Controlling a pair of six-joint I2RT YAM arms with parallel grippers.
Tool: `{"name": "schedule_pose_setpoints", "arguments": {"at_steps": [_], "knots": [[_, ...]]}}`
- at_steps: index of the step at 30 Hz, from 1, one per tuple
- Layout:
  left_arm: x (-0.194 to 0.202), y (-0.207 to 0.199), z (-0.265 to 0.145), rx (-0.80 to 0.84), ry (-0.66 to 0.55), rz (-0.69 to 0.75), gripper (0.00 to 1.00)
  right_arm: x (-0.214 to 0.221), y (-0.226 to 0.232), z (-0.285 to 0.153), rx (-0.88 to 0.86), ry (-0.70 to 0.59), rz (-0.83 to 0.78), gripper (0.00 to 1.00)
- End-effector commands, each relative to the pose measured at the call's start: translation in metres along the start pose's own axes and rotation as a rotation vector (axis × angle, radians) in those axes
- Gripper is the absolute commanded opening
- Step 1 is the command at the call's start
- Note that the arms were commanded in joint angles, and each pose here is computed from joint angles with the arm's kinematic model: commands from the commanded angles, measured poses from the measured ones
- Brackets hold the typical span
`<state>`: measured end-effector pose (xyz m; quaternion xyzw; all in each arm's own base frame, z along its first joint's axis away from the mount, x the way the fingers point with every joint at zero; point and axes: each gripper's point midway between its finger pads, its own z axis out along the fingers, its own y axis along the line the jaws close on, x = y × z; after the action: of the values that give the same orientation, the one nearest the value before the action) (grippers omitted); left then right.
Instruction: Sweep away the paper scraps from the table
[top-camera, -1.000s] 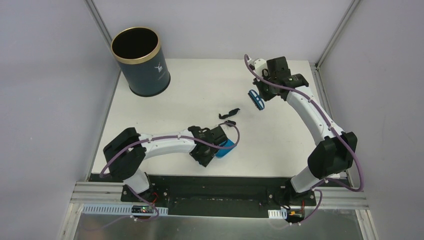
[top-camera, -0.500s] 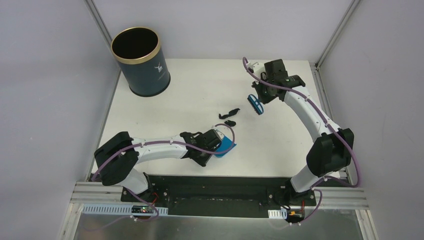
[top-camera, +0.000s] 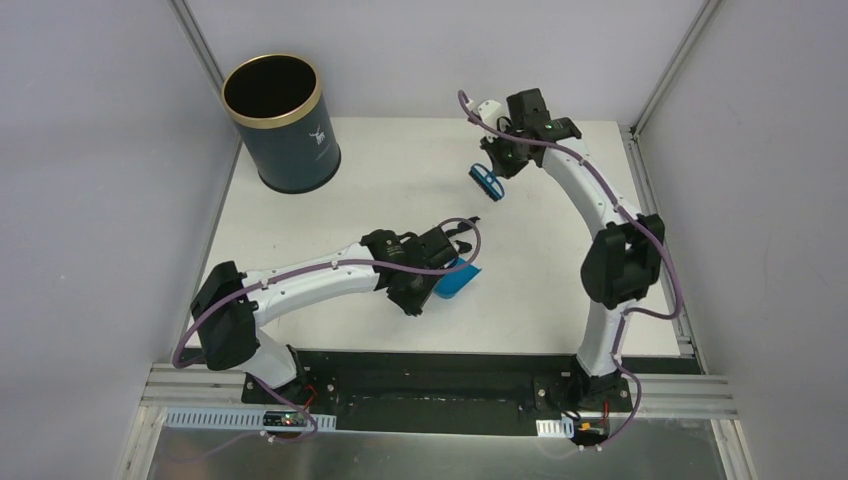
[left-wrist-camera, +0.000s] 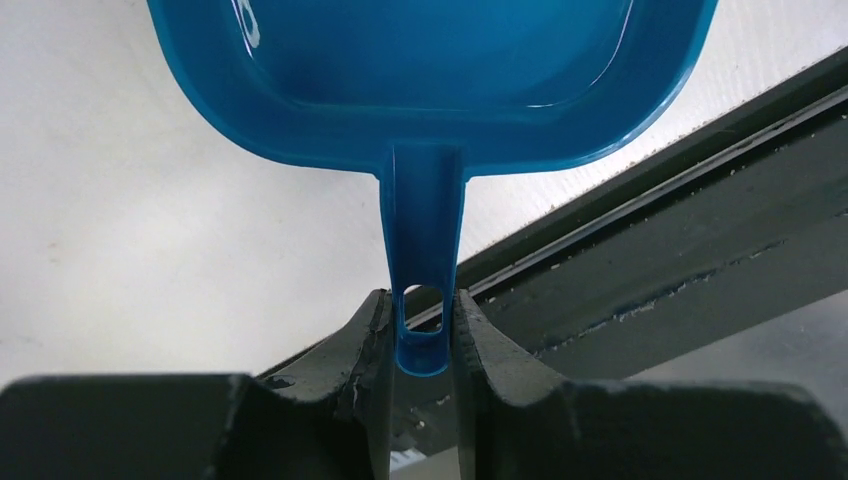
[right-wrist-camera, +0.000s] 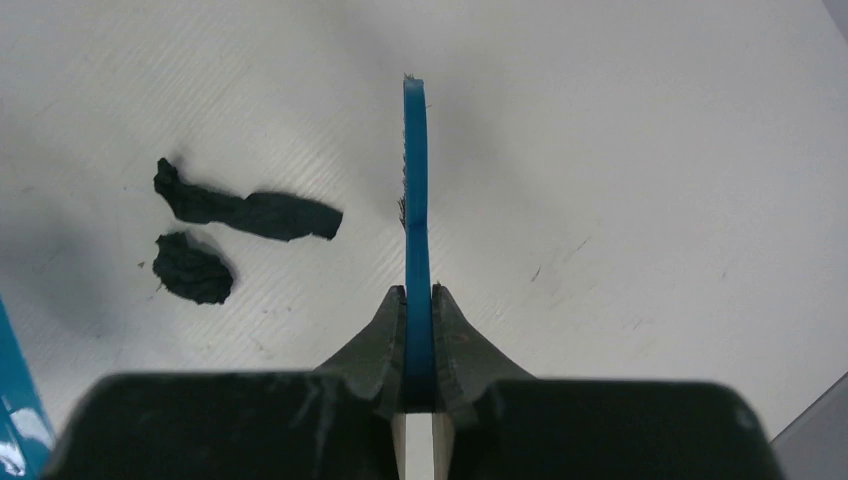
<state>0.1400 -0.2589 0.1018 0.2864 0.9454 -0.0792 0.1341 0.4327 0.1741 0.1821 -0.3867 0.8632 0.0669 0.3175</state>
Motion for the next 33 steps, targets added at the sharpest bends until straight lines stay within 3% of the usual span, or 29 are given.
{"name": "schedule_pose_setpoints", "arguments": {"at_steps": [1,9,22,33], "knots": [[0.029,0.009,-0.013,-0.072,0.189,-0.014,0.0,-0.034,-0.014,0.019,0.037,-0.002,-0.118,0.0],[0.025,0.008,0.002,-0.078,0.238,-0.032,0.0,-0.04,0.001,0.042,0.012,0.073,-0.247,0.0],[0.015,0.013,0.028,-0.081,0.256,-0.019,0.0,0.034,0.1,0.037,-0.222,0.322,-0.414,0.0],[0.013,0.014,0.06,-0.075,0.226,-0.009,0.0,0.074,0.186,0.001,-0.547,0.422,-0.202,0.0]]}}
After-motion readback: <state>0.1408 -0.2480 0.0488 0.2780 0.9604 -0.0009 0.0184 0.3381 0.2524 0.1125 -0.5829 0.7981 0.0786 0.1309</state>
